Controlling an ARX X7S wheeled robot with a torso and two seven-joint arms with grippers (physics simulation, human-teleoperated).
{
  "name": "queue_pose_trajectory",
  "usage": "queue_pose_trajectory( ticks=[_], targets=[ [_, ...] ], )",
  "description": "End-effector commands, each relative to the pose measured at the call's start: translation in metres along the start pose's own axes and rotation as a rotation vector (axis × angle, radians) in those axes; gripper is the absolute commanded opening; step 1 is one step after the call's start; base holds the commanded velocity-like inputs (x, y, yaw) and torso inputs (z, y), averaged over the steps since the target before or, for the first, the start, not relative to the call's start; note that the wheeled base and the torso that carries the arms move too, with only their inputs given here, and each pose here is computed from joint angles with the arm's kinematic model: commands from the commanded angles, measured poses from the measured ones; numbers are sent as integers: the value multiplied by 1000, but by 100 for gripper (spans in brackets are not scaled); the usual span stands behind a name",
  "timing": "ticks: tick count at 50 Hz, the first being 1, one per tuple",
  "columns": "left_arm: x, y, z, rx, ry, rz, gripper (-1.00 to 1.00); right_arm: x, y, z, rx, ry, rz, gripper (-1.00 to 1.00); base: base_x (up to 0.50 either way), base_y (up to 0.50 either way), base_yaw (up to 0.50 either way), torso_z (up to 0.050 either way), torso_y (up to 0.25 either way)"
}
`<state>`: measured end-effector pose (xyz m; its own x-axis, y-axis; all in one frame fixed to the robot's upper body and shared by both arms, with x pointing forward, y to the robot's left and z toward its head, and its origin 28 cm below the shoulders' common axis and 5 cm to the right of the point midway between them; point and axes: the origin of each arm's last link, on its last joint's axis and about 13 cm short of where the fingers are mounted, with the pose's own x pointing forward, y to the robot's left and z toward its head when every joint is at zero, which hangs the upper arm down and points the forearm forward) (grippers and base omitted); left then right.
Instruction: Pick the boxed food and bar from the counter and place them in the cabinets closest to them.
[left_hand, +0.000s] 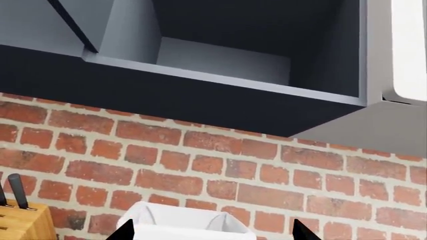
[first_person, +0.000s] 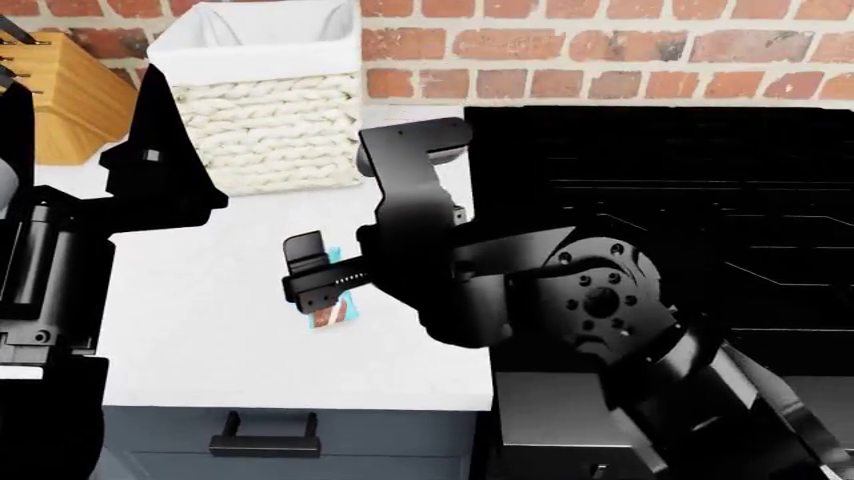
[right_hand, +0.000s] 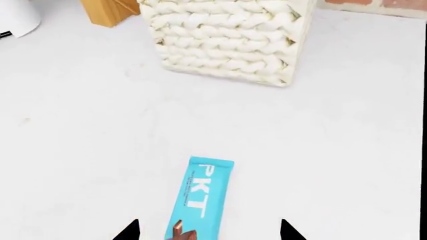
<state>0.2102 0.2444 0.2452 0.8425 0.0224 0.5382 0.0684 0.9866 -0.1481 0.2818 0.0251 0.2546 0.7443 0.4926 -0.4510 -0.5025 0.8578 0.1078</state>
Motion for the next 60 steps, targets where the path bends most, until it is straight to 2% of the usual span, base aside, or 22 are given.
queue_pose_trajectory(
  ticks=[1,20,38,49,60],
  targets=[
    [0,0,0,-2,1,-2,100,15,1,-8,11,50,10,100,0,0,0,0,0],
    [0,0,1,-4,-1,-2,100,47,-6,-15,38,107,36,100,0,0,0,0,0],
    [0,0,2,-7,-4,-2,100,65,-6,-26,30,162,76,100,0,0,0,0,0],
    [0,0,3,-8,-5,-3,100,81,-15,-33,59,198,64,100,0,0,0,0,0],
    [-1,0,3,-9,-6,-4,100,90,-16,-43,87,242,87,100,0,0,0,0,0]
  ],
)
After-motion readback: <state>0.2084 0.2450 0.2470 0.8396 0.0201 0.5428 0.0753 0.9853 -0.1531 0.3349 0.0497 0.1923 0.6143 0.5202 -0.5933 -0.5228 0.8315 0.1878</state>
